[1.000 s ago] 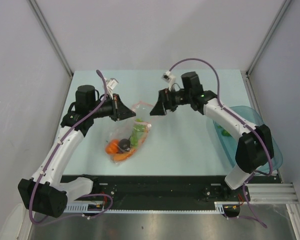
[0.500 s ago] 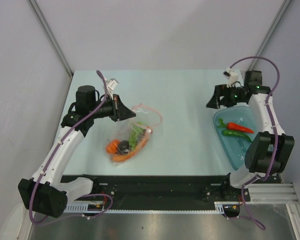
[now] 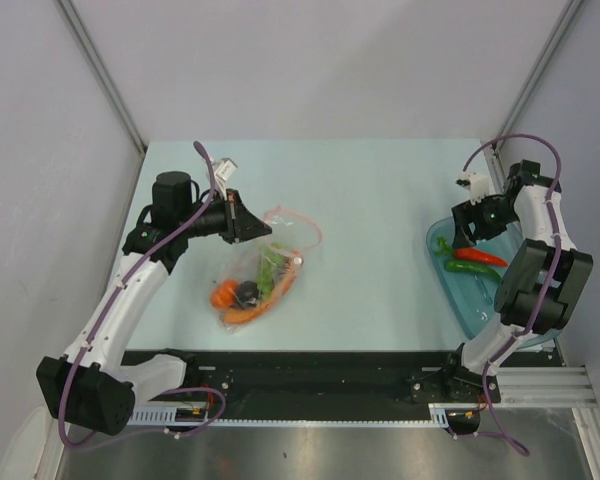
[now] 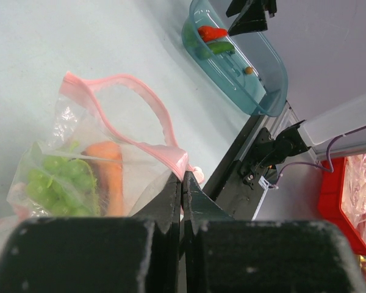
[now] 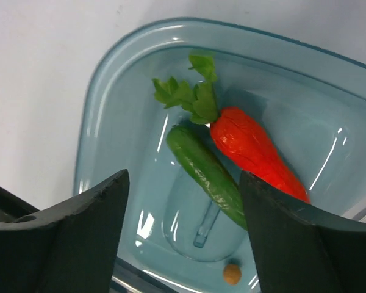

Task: Place the food in the zip-top bag and seal the zipper
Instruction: Pick up the fake vegetable from the bin.

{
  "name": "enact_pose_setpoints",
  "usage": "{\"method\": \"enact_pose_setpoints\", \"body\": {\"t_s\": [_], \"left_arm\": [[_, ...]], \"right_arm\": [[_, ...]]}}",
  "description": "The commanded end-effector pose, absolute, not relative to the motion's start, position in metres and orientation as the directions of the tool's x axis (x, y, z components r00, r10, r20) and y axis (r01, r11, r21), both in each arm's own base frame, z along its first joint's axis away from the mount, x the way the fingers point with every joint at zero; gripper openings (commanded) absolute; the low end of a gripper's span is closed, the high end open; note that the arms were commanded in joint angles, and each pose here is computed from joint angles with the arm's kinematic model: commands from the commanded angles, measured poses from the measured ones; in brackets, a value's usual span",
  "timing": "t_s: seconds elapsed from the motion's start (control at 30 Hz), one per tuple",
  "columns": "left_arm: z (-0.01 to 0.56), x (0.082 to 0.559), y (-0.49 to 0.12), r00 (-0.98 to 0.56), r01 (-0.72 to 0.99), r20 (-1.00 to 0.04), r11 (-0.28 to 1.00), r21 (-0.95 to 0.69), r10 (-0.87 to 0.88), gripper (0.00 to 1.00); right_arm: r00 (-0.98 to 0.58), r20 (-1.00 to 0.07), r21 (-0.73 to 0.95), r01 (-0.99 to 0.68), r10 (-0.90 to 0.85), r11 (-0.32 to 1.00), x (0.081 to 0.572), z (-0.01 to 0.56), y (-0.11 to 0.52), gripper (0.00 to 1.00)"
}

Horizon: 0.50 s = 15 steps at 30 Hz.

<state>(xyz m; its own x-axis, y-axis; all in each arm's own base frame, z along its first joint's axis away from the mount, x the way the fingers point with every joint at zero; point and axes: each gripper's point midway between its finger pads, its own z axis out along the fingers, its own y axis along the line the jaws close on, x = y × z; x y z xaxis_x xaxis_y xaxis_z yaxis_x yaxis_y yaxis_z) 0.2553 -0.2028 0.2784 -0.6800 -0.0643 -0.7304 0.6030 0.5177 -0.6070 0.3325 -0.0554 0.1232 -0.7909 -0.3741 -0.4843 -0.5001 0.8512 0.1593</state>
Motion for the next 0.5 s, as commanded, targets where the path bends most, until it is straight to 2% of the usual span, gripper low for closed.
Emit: {"method": "enact_pose_setpoints", "body": {"t_s": [0.0, 0.47], "left_arm": [[0.289, 0.257, -0.202, -0.63, 0.646, -0.774, 0.509, -0.569, -0.066, 0.0], [0.286, 0.259, -0.201, -0.633, 0.646, -0.773, 0.515, -0.563, -0.05, 0.0]], "right_arm": [[-0.732, -0.445, 0.044, -0.594, -0.517, 0.803, 0.347, 0.11, -0.072, 0.74], [-0.674, -0.336, -0.039, -0.687, -0.657, 0.725, 0.364, 0.052, -0.085, 0.7]]}}
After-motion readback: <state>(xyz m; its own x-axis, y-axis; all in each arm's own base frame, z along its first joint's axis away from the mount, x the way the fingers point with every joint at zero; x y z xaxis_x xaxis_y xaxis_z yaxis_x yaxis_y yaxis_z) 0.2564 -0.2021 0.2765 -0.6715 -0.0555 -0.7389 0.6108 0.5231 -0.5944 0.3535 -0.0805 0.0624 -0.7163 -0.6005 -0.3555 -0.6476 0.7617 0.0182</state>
